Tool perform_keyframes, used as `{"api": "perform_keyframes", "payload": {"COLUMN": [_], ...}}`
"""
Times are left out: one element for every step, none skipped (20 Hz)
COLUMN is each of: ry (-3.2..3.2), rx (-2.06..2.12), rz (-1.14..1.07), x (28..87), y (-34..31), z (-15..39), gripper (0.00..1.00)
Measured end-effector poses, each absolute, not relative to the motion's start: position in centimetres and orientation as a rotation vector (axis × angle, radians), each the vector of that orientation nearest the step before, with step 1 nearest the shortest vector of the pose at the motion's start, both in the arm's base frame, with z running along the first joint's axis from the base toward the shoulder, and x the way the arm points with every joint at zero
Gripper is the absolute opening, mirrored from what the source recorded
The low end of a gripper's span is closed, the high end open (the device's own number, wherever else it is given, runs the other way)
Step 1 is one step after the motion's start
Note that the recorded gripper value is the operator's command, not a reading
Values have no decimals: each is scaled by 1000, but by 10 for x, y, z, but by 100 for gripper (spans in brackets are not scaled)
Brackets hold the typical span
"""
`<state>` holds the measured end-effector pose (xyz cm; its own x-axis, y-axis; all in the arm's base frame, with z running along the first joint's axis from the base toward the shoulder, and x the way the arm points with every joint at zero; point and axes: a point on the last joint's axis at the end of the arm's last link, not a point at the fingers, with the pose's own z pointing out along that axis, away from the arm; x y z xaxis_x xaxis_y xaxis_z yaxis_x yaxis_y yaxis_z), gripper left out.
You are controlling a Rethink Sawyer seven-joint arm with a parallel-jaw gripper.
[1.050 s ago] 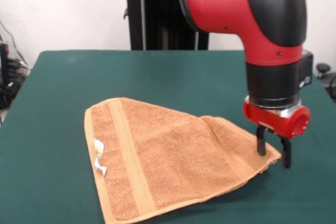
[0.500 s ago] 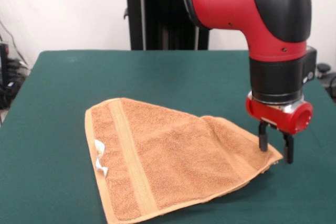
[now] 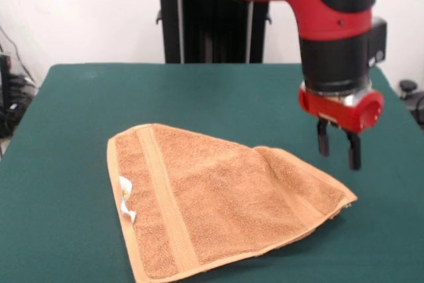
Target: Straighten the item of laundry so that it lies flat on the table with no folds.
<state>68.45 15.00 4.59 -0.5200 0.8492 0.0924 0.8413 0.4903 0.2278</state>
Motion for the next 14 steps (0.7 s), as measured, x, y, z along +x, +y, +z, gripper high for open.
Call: {"api": "perform_keyframes", "payload": {"ry": [2696, 2706, 2713, 2724, 2731, 2737, 2735, 2733, 2729, 2725, 2716, 2712, 2710, 2710], "rx": [1524, 1525, 1526, 1526, 1525, 1525, 1528, 1533, 1539, 1547, 1559, 1563, 1561, 1558], "rz": [386, 390, 392, 394, 394, 388, 384, 381, 376, 370, 343, 327, 299, 284], "x": [683, 681, 680, 678, 675, 671, 669, 667, 665, 662, 653, 648, 641, 636], "y": [148, 146, 144, 141, 138, 130, 125, 121, 116, 109, 92, 85, 75, 71], "z": [52, 56, 60, 65, 69, 76, 78, 79, 80, 79, 77, 76, 72, 70], "gripper": [100, 100, 100, 100, 100, 100, 100, 100, 100, 100, 100, 100, 100, 100]}}
